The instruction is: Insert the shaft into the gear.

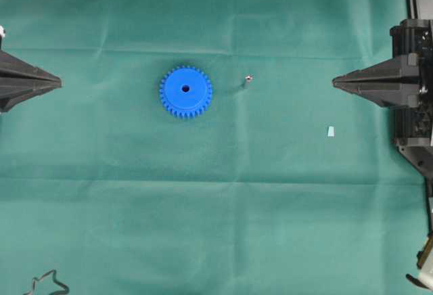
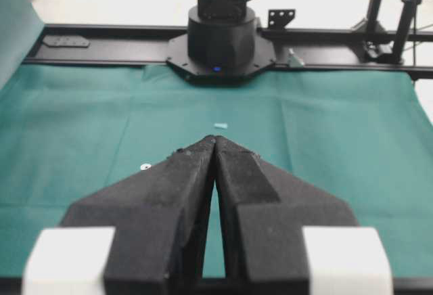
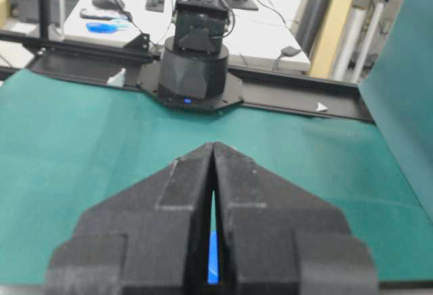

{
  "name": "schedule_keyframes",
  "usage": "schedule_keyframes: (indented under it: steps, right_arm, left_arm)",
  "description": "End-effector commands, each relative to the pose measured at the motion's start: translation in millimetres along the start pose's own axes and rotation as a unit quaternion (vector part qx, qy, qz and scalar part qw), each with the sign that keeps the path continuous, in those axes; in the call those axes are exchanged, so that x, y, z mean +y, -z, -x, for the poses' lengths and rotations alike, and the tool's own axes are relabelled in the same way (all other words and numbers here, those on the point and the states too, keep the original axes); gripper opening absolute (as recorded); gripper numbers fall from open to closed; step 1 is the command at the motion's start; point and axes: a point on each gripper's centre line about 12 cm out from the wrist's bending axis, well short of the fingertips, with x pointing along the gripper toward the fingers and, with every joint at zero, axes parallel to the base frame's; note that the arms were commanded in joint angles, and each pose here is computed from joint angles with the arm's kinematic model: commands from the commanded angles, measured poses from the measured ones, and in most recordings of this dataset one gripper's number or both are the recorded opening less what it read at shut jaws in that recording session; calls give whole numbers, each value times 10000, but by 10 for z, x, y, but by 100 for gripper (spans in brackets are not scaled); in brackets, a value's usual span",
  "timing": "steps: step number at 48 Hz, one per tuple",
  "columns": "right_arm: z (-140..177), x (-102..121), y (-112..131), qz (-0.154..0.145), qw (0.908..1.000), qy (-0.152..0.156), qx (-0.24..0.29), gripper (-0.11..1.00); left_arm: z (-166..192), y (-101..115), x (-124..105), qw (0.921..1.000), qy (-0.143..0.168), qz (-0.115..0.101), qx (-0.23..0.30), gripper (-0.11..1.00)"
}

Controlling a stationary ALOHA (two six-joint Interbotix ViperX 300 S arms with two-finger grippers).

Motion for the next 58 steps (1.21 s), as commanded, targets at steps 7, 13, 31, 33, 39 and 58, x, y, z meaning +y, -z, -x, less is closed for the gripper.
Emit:
schedule_keyframes:
  steps: [7,13,31,33,39,58]
  right_arm:
    - [-44,-3,-23,-7,9994,8,353,2]
    - [-70,-3,-85,-68,9988,15,475,2]
    - [-261,-159,-7,-83,9960,365,807,3]
    - [-298,-176,10,-85,9954,396,868,3]
    - [-425,-233,71,-154,9929,505,1061,4]
    - [-902,-516,681,-344,9717,933,2143,93]
  left_arm:
    - [-43,-130,6,10000,-9,0,-69,0]
    - [-43,-128,5,10000,-7,-8,-61,0]
    - [-45,-118,6,10000,-7,-7,-23,0]
    - [-46,-124,6,10000,-7,-7,-31,0]
    - [-45,-118,6,10000,-7,-7,-23,0]
    - [-50,-110,3,10000,0,-7,0,0]
